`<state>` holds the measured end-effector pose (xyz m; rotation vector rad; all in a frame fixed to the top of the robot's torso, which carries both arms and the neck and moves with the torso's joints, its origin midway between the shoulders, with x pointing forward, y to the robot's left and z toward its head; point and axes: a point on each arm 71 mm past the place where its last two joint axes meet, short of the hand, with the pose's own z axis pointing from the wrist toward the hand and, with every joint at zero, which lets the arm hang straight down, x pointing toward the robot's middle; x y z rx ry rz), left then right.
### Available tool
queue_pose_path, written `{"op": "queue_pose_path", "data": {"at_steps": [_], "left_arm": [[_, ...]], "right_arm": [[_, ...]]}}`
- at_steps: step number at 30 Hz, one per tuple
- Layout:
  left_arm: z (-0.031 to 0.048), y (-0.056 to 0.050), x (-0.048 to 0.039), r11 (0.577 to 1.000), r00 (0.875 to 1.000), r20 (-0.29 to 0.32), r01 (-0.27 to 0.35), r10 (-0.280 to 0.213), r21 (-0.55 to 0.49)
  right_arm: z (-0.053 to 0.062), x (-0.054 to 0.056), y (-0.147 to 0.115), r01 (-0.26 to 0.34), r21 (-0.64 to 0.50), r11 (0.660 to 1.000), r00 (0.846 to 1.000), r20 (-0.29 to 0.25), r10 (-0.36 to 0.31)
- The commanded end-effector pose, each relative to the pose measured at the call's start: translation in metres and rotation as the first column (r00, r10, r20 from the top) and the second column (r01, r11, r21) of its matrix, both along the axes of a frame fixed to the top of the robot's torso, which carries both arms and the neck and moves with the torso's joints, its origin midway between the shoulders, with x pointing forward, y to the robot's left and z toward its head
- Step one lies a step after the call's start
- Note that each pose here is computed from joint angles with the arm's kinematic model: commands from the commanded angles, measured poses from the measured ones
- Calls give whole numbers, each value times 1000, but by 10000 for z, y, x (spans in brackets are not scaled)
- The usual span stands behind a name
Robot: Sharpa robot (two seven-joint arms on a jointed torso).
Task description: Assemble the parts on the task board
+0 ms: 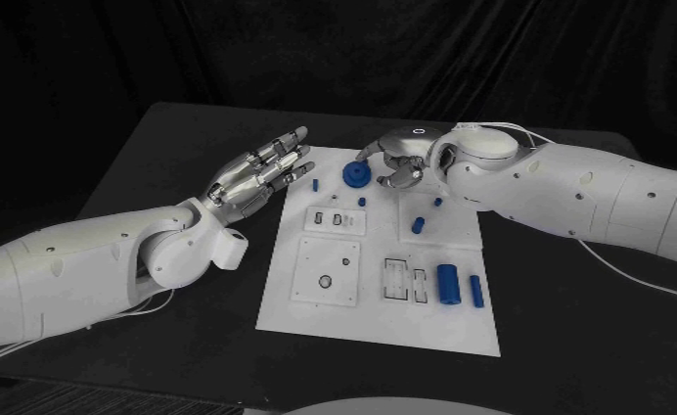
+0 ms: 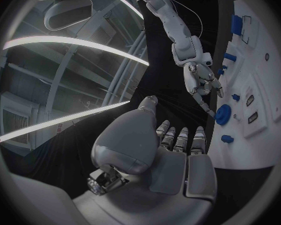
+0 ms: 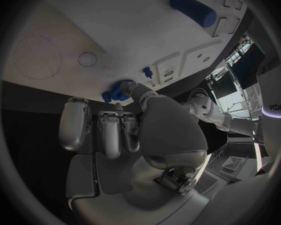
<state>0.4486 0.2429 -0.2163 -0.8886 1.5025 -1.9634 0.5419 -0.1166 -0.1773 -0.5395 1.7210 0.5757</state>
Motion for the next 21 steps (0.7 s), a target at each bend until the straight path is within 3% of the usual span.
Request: {"op": "queue_pose_path", "data": {"at_steps": [1,21], "left_arm": [[21,-14,-2,1000,1000,10,8,-8,-22],[20,-19,2,1000,1000,10,10,-9,-22]], "right_arm": [[-36,0,13,-3,-3,1000,1000,-11,3],[-134,30,-59,36,-30,999,999,-38,-38]]}}
